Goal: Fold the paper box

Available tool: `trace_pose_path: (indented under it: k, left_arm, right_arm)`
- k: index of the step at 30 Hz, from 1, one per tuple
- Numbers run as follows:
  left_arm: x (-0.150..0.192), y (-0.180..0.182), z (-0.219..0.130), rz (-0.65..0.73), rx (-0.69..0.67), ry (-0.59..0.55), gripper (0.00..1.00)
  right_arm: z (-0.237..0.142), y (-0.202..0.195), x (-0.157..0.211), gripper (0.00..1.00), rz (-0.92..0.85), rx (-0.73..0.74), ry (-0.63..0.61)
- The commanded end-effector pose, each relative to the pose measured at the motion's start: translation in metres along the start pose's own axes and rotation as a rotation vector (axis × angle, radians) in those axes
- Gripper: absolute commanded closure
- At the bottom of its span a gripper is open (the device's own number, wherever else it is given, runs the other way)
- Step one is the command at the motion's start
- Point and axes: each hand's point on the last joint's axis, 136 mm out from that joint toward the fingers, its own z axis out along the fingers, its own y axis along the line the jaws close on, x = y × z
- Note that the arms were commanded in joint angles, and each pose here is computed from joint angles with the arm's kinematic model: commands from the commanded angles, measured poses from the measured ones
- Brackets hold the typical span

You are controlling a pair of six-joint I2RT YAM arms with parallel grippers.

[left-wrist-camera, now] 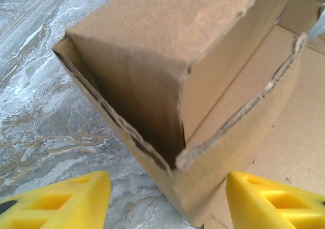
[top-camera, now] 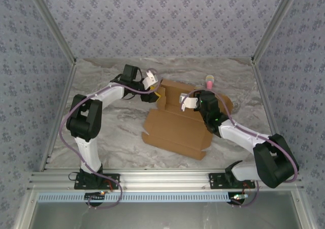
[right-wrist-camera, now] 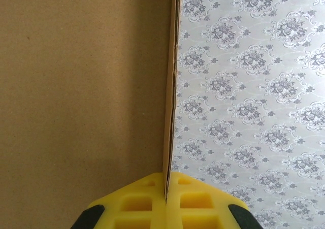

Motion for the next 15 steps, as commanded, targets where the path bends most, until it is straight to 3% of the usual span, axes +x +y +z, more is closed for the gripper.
trace_pose_path:
  k: [1, 15]
  left_arm:
    - [-0.008, 0.011, 0.003, -0.022, -0.072, -0.016, 0.39]
    - [-0.003, 0.028, 0.002, -0.159, -0.268, -0.032, 0.42]
  right_arm:
    - [-0.005, -0.005, -0.006, 1.00, -0.010, 0.010, -0.017]
    - [-0.011, -0.001, -0.012, 1.00, -0.004, 0.004, -0.021]
